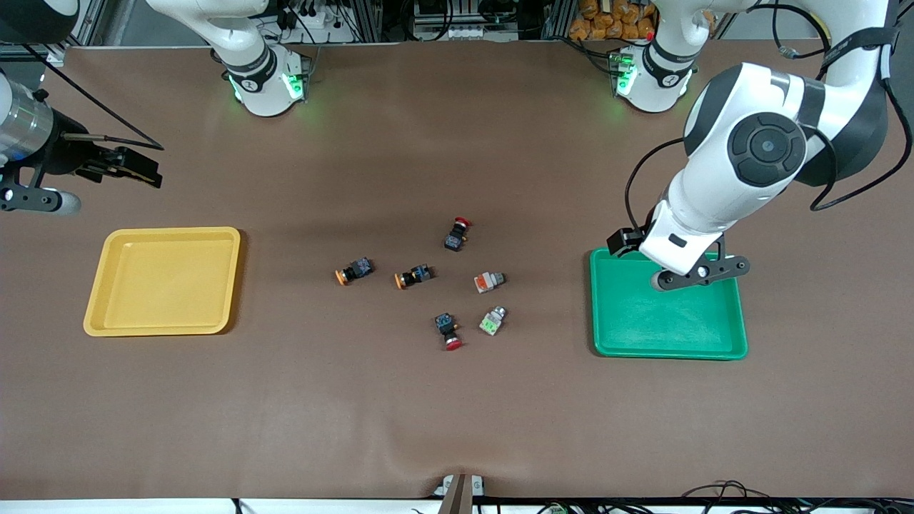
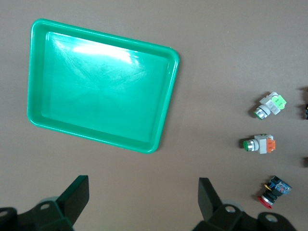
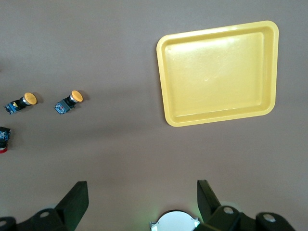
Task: Place green and yellow buttons in trays
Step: 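Move the left gripper over the green tray toward the buttons, then grasp the green button with the left gripper while the right gripper reaches yellow buttons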
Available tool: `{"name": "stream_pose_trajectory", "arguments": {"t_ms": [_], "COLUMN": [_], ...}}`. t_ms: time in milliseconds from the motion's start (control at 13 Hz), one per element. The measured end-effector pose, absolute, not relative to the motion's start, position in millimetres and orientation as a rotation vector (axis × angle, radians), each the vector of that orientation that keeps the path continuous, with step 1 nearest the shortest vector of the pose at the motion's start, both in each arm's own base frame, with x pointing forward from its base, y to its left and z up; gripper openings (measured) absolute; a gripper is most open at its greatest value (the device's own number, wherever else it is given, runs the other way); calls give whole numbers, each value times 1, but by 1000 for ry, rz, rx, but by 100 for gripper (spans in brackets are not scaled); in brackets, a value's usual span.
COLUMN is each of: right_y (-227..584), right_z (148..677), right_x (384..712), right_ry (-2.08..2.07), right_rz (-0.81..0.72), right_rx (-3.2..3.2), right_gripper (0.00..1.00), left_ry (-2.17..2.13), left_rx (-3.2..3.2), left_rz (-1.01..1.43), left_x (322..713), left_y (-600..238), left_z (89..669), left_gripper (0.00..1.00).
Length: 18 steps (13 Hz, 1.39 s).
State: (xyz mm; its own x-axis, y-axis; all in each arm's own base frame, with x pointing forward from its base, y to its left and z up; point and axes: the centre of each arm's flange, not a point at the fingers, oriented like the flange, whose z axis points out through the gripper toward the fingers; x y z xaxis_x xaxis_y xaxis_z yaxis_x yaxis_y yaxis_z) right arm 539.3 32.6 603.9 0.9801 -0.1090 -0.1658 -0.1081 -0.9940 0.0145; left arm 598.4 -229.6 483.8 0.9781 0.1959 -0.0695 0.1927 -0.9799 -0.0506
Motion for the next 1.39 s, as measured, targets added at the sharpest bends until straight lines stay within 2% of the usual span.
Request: {"name": "stream_pose_trajectory", "arguments": {"t_ms": [463,1004,1389], "right_y": [29,33,55], "right_z": [575,545,479], "right_x": [552,558,586], "right_ry": [-179,-212,-410], "right_rz": [-350,-486,-572], "right_rx": [3109,3077,3031], "right_gripper": [100,100,100], "left_ry": [-613,-1042,-1133], "left_rx": [-3118,-3077,-3058], "left_rz": [33,50,-15], "left_x": [619,619,616], "left_y": [-303,-394,-435], "left_z": [448,311,247], "left_gripper": [100,100,100]}}
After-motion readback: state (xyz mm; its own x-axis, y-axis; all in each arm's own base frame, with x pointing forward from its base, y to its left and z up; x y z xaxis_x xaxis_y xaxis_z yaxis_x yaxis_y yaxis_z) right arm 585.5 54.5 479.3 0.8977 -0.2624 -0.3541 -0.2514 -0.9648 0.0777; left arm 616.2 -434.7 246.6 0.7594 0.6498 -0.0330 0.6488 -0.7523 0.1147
